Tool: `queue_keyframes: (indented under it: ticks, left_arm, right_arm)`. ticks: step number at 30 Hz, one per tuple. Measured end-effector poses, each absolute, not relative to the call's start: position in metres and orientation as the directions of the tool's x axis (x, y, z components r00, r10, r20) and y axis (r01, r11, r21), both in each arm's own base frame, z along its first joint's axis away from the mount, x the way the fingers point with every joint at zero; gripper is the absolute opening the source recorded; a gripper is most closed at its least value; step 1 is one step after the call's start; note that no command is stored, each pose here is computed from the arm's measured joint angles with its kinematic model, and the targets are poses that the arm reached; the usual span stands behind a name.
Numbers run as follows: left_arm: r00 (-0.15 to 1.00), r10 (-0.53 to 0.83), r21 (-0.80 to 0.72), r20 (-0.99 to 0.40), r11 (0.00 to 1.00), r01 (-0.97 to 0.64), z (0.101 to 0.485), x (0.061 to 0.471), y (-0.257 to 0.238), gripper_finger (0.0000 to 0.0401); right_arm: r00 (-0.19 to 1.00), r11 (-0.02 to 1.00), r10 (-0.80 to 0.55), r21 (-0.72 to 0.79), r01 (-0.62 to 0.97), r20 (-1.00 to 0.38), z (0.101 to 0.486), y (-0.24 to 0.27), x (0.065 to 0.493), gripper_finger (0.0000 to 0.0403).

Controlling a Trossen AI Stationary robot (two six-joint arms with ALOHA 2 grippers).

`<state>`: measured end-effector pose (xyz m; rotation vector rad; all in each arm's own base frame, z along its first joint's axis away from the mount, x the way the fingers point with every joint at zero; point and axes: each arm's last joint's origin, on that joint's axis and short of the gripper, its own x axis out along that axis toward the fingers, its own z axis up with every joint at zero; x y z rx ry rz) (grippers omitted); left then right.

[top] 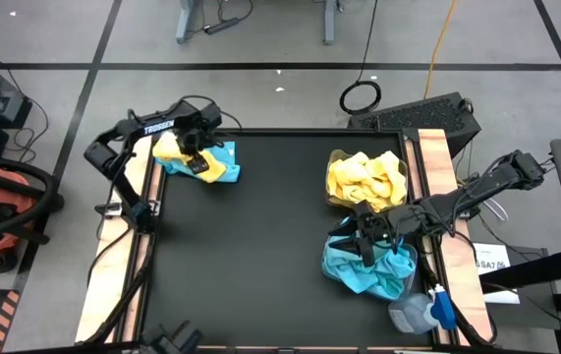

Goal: Sort microfiber towel by color & place in baskets
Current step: Put the yellow microfiber cloth into the top transparent bin

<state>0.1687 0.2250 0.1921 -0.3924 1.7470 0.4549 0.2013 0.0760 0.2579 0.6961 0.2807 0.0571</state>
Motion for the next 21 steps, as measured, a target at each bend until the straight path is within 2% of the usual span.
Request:
queue_keyframes:
  ticks: [3, 8, 9, 15, 21]
  left_arm:
    - [-0.227, -0.018, 0.099, -0.974, 0.864, -0.493, 0.19, 0.17, 0.225, 0.0202]
    - [-0.227, -0.032, 0.088, -0.973, 0.862, -0.499, 0.203, 0.171, 0.223, 0.0041]
    - [-0.226, -0.038, 0.082, -0.973, 0.863, -0.498, 0.207, 0.17, 0.222, 0.0021]
    - [-0.193, -0.007, 0.093, -0.981, 0.859, -0.503, 0.235, 0.167, 0.217, 0.0006]
    - [-0.079, 0.095, 0.123, -0.992, 0.842, -0.526, 0.279, 0.167, 0.207, 0.0003]
  right_arm:
    - [0.96, 0.758, 0.148, 0.651, 0.044, -0.237, 0.258, 0.077, 0.201, 0.021]
    - [0.958, 0.753, 0.159, 0.657, 0.037, -0.237, 0.258, 0.079, 0.2, 0.021]
    - [0.958, 0.753, 0.161, 0.657, 0.035, -0.236, 0.258, 0.079, 0.2, 0.021]
    - [0.958, 0.747, 0.191, 0.665, 0.001, -0.215, 0.263, 0.078, 0.196, 0.021]
    - [0.967, 0.741, 0.198, 0.67, -0.042, -0.159, 0.274, 0.074, 0.186, 0.021]
